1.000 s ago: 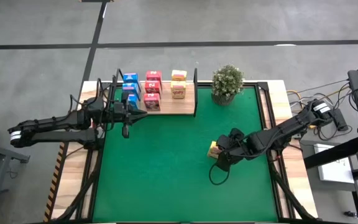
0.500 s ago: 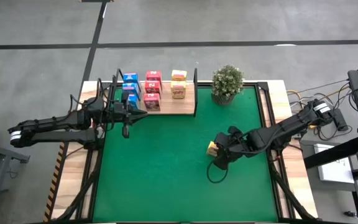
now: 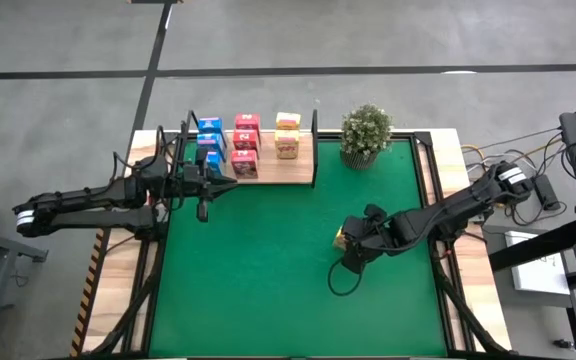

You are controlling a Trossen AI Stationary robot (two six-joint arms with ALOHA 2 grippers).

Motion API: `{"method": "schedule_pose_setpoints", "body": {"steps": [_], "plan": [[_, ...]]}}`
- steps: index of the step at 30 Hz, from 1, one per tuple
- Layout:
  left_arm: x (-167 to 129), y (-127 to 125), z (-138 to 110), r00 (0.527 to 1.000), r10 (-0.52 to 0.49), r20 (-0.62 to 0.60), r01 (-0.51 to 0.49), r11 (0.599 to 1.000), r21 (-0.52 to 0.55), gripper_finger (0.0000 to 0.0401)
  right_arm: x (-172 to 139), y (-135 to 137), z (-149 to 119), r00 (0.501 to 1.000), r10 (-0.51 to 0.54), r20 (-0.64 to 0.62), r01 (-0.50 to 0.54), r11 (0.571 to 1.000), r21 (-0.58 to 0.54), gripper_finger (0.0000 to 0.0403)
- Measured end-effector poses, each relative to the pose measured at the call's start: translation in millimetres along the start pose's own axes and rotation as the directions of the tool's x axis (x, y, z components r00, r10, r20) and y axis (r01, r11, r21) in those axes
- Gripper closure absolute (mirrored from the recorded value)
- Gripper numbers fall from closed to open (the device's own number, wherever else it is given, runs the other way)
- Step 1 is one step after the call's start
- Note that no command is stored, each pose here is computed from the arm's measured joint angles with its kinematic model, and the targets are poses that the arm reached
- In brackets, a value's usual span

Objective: Stack cereal on shelf
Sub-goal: Put the yellow cereal box aligned with the other yellow cereal boxes on the shelf

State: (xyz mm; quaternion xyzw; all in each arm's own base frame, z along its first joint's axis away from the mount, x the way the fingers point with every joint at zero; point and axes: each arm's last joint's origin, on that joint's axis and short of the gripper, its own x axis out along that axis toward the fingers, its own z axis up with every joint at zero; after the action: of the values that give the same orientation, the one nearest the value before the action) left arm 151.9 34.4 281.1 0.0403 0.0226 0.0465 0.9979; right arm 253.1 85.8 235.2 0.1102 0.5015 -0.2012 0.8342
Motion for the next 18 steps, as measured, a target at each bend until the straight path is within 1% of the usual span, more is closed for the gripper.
{"method": "schedule_pose_setpoints", "body": {"steps": [3,5,13,16,18], "plan": [[0.0,0.0,0.0,1.000,0.000,0.000,0.000,1.000,0.003,0.0365,2.1,0.6,-0.5,1.000,-0.005,-0.006,0.005,1.000,-0.014,0.0233],[0.2,0.1,-0.1,1.000,0.000,-0.001,0.000,1.000,0.003,0.0365,2.1,0.5,-0.7,1.000,-0.005,-0.007,0.005,1.000,-0.017,0.0238],[0.4,0.0,-0.3,1.000,0.000,-0.002,0.000,1.000,0.003,0.0365,2.2,0.1,0.5,1.000,0.004,-0.006,-0.004,1.000,-0.008,0.0287],[0.7,0.1,-0.4,1.000,0.000,-0.002,0.000,1.000,0.003,0.0365,2.7,-0.6,8.9,0.999,0.036,0.021,-0.036,0.999,0.022,0.0295],[1.3,0.2,-0.1,1.000,0.000,0.002,0.000,1.000,0.003,0.0365,0.5,-0.6,22.4,0.996,0.077,0.055,-0.079,0.997,0.027,0.0296]]}}
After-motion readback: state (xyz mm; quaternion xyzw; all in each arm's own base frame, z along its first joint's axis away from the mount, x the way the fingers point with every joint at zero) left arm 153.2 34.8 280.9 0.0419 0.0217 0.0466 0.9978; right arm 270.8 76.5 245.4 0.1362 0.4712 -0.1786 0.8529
